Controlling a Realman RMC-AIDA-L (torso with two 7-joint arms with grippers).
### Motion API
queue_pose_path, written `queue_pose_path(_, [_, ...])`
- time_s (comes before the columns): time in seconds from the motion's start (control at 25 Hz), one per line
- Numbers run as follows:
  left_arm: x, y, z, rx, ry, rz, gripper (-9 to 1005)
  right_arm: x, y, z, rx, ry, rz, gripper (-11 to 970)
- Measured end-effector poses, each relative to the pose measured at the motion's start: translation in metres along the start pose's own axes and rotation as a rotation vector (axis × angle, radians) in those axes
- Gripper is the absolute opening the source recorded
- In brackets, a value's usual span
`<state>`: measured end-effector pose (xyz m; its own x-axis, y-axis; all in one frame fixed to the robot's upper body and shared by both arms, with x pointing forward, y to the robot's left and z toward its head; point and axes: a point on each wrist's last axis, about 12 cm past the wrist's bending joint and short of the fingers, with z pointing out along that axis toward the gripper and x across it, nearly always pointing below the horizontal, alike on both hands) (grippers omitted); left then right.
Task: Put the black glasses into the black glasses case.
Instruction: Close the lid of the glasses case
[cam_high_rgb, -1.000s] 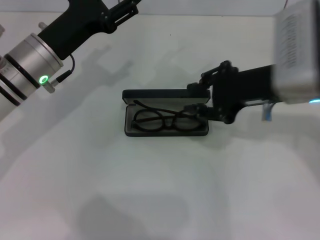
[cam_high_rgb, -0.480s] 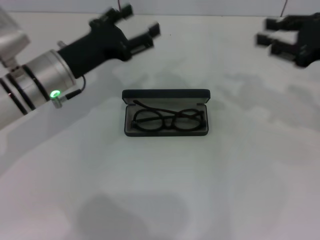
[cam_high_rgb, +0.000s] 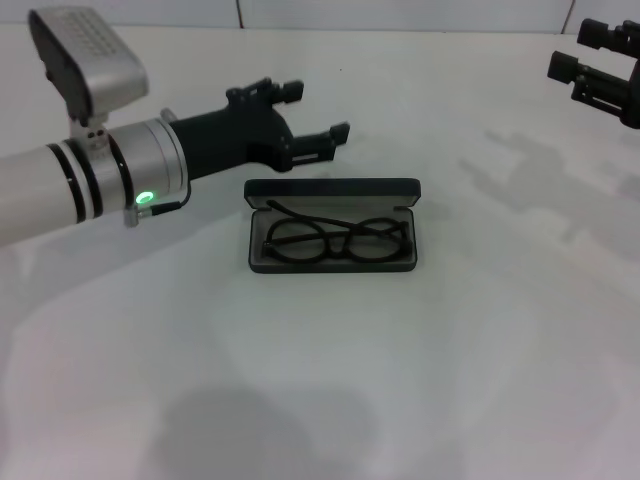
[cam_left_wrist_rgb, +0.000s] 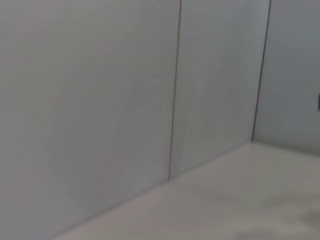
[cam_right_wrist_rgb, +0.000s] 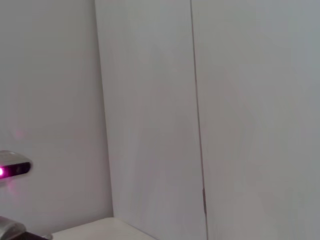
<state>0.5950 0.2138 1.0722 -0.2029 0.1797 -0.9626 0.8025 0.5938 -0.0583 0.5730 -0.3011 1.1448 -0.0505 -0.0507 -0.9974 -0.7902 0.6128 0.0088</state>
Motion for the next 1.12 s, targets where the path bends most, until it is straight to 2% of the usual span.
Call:
queue_pose_path(0.24, [0.007,-0.004,0.005,0.015,0.069,0.019,888,0.001,0.0,0.001,-0.002,0.001,0.003,571])
queue_pose_path(0.52, [0.017,-0.016,0.006,0.08,0.134,0.095,888,0.005,0.001,0.003,-0.006,0.005,0.008,575])
queue_pose_path(0.76, [0.024,-0.02,0.001,0.094,0.129,0.106,889,0.008,0.001,0.001,-0.002,0.01,0.012,575])
queue_pose_path(1.12, [0.022,-0.024,0.001,0.121,0.101,0.123,888,0.012,0.002,0.0,-0.003,0.012,0.023,574])
